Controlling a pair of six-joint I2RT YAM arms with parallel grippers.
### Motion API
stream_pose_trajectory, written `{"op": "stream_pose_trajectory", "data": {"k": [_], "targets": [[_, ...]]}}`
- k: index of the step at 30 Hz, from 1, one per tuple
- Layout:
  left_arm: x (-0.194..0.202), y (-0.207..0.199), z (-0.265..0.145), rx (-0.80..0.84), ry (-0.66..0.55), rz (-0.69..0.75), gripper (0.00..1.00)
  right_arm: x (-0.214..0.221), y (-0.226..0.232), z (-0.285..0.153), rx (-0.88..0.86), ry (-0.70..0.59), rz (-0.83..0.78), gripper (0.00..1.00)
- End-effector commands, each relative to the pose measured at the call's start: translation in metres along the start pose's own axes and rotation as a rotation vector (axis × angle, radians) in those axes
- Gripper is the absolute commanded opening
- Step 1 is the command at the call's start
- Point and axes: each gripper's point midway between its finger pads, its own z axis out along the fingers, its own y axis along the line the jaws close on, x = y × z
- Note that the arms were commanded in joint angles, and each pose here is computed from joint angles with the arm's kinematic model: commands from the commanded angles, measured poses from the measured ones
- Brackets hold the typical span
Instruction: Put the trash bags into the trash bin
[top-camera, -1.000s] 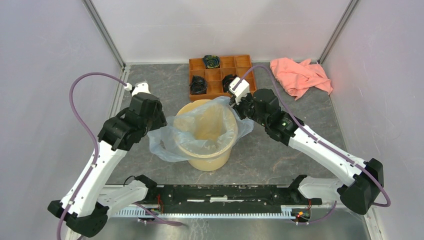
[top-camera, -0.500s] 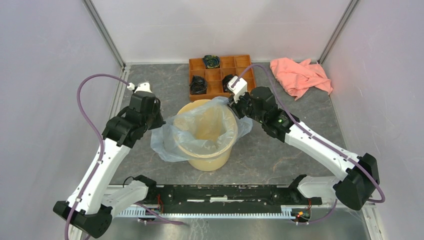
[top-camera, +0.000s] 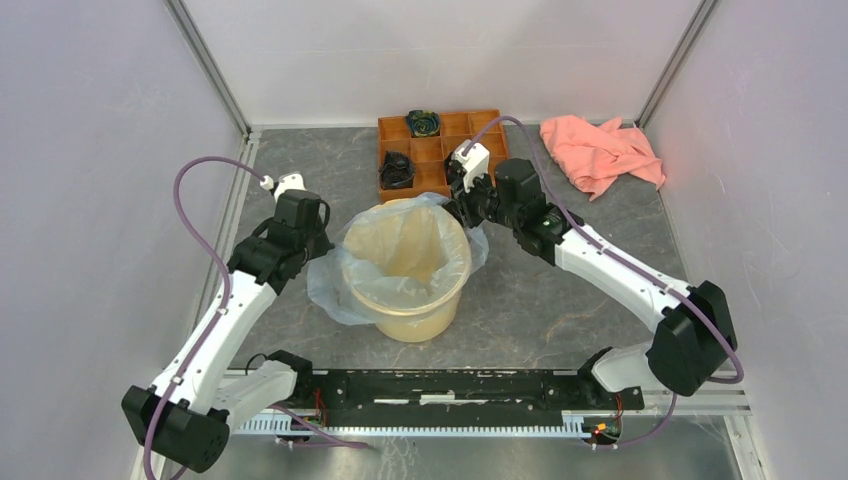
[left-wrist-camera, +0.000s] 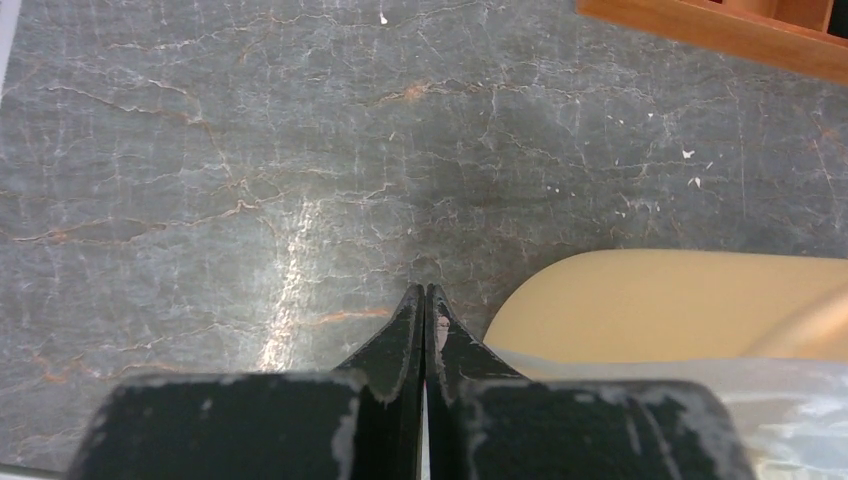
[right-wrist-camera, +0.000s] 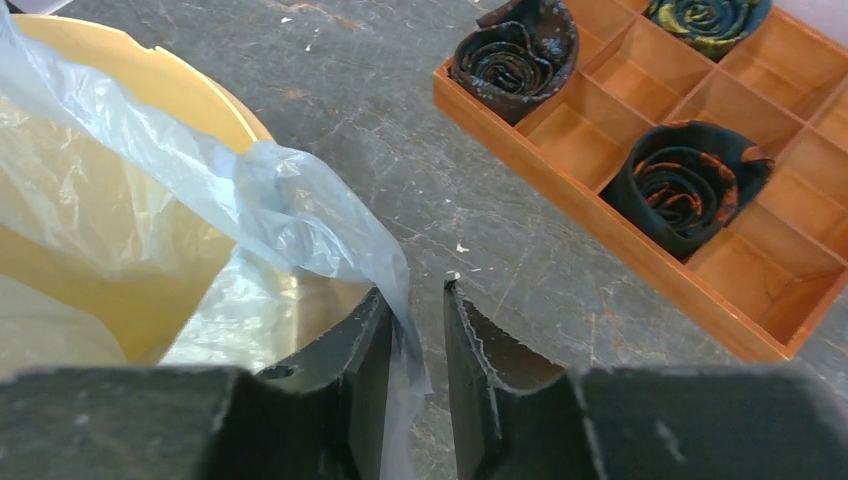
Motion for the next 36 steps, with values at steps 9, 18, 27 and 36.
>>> {"op": "stream_pose_trajectory", "data": {"k": [9, 18, 27, 36], "targets": [[0.001, -0.031, 0.016, 0.166, -0.058, -0.134, 0.02, 0.017, -0.017, 0.011, -0.023, 0.037, 0.122, 0.34], [0.004, -0.03, 0.016, 0.172, -0.064, -0.145, 0.02, 0.048, -0.004, 0.006, -0.073, 0.087, 0.153, 0.66], [0.037, -0.02, 0.04, 0.102, 0.016, -0.191, 0.02, -0.019, -0.01, 0.009, -0.068, -0.044, 0.172, 0.64], [0.068, -0.037, 0.033, 0.238, 0.096, -0.273, 0.02, 0.024, -0.007, 0.036, -0.096, 0.008, 0.353, 0.59]]}}
